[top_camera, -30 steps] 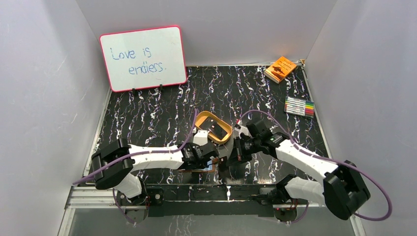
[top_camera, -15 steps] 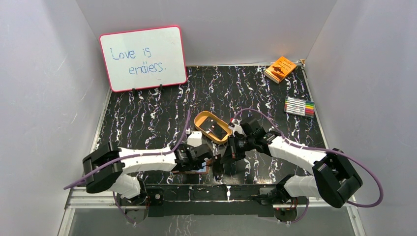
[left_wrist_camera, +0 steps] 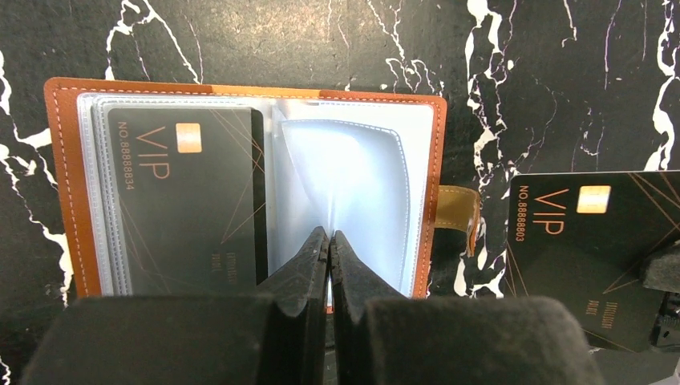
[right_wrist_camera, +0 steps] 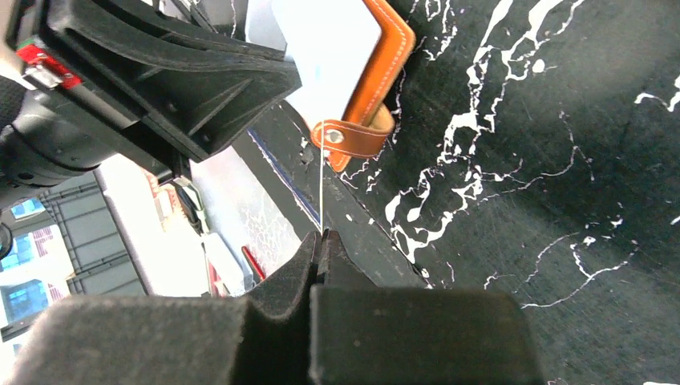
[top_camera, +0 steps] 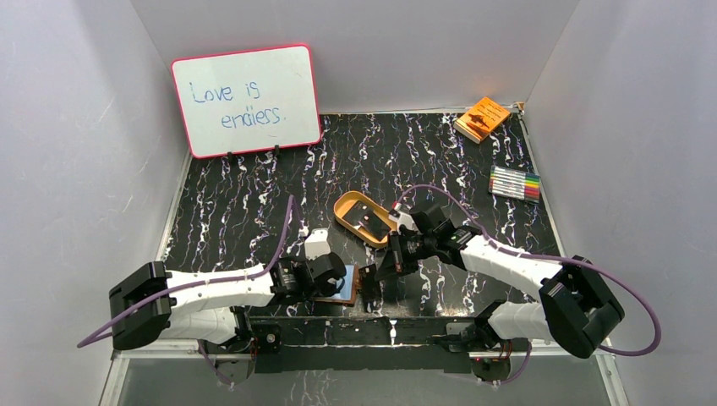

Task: Put the credit cards into the card holder
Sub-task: Turn over the card slot in the card holder.

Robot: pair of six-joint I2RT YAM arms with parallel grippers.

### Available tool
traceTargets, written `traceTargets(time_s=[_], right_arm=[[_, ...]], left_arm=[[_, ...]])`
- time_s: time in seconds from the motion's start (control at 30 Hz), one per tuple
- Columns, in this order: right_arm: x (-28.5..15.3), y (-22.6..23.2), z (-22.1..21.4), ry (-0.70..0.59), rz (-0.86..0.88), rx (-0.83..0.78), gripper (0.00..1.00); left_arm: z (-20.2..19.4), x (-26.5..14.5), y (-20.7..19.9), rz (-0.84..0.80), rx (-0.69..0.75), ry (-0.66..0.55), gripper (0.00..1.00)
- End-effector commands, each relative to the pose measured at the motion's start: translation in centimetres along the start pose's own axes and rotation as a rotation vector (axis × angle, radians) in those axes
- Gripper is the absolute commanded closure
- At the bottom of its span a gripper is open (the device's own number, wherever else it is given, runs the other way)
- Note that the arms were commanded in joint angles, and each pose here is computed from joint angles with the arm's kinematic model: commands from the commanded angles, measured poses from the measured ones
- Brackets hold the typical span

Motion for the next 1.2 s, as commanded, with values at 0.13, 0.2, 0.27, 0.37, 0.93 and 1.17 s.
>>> traceTargets(time_s=[0.13, 0.2, 0.27, 0.37, 0.93, 1.17], right_arm=[[-0.9, 3.3, 3.2, -0.115, 0.069, -0.116, 1.00], [-0.7, 3.2, 3.3, -0.101, 0.066, -0.117, 1.00], [-0.2, 3.1, 3.3, -0.076, 0.069, -0.117, 1.00], [0.7, 2.8, 3.3, -0.039, 0.056, -0.110, 1.00], [3.7, 1.5, 3.1, 0.044, 0.027, -0.077, 1.00], [5.7, 2.4, 2.9, 0.107, 0.073, -0.100, 1.00]], left_arm=[[-0.1, 0.1, 0.0, -0.040, -0.056, -0.006, 1.00], [-0.1, 0.1, 0.0, -0.043, -0.059, -0.008, 1.00], [-0.1, 0.1, 0.0, -0.044, -0.060, -0.008, 1.00], [0.0, 0.1, -0.1, -0.046, -0.060, -0.009, 1.00], [-0.1, 0.0, 0.1, -0.051, -0.066, -0.006, 1.00], [0.0, -0.2, -0.1, -0.059, -0.062, -0.003, 1.00]])
Point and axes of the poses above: each gripper's point midway between its finger pads, its own x axis out along the fingers, its own y axis along the line the jaws close on, z = x × y, the point moved 3 cm from there along -x, back along the fingers, and after that the axes turned 11 degrees about -x, right-handed, at the moved point
